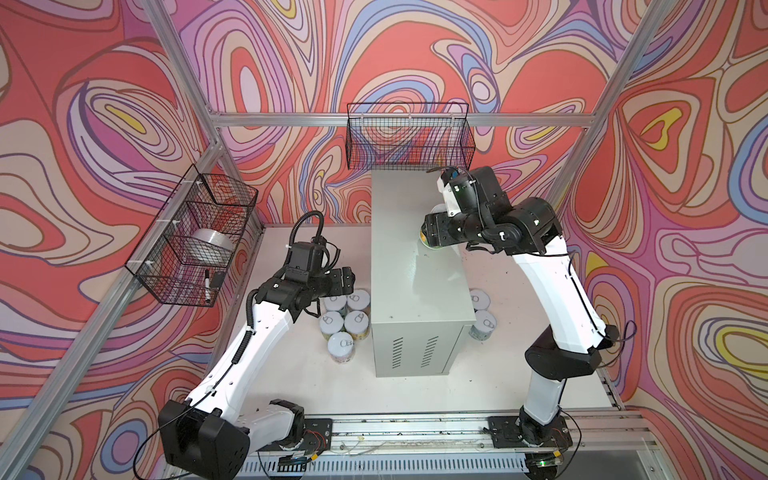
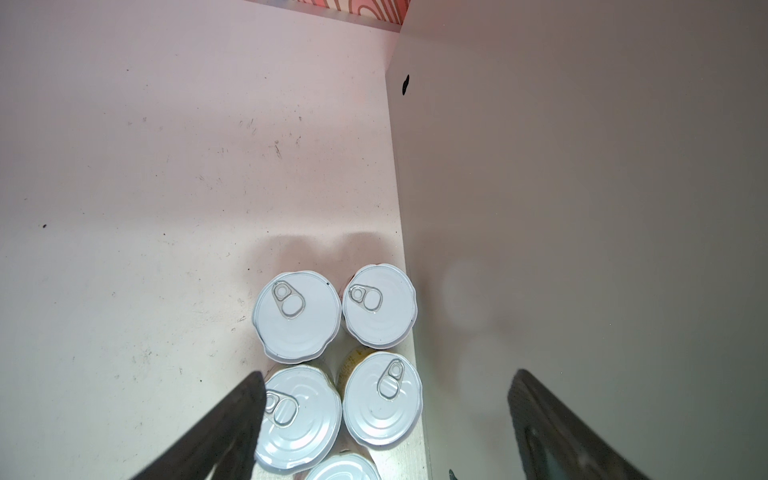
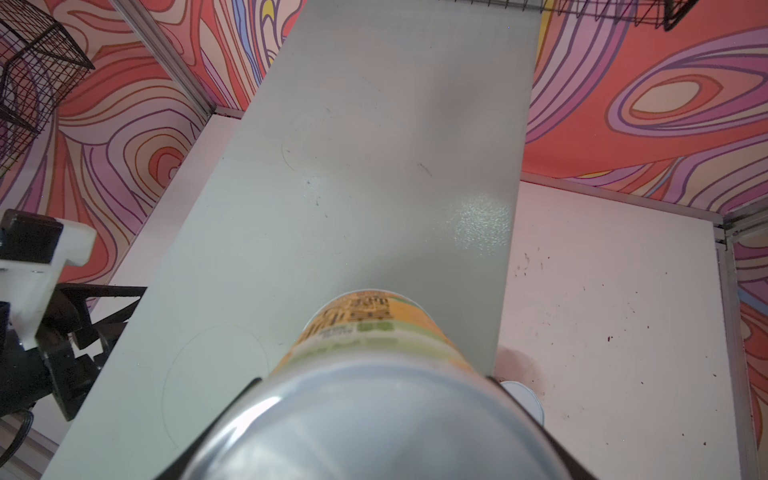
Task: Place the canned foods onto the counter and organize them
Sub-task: 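Lift the yellow can with the right gripper over the grey cabinet top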
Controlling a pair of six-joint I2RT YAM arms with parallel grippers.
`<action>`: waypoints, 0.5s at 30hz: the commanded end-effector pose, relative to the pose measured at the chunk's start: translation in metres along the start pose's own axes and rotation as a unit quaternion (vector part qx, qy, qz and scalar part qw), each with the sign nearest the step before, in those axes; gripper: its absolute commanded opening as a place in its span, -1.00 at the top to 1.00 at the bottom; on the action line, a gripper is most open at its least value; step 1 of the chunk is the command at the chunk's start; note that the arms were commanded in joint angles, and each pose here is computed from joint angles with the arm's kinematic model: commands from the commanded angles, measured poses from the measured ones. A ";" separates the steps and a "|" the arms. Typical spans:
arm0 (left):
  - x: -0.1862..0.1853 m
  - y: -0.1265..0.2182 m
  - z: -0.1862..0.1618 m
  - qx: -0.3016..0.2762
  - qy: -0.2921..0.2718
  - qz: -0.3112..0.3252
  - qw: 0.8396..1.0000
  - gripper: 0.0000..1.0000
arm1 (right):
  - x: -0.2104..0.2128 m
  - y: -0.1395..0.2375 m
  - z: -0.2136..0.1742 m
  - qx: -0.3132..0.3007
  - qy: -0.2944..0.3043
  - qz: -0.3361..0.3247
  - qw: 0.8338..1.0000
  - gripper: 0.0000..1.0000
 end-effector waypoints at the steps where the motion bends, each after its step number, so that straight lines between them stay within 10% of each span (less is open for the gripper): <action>1: 0.001 -0.006 -0.001 0.004 0.002 0.002 1.000 -0.83 | 0.005 0.001 0.010 -0.032 0.003 0.014 0.999 -0.85; 15: -0.001 0.003 0.001 -0.004 -0.005 -0.001 1.000 -0.82 | 0.002 0.028 0.014 -0.066 -0.008 0.030 0.997 -0.97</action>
Point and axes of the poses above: each gripper's point midway between its finger pads, its own y axis back along the fingers, its own x axis along the line the jaws close on, z = x × y, the point moved 10 cm from there along y, back along the fingers, and after that the axes turned 11 degrees about y, right-handed, at the moved point
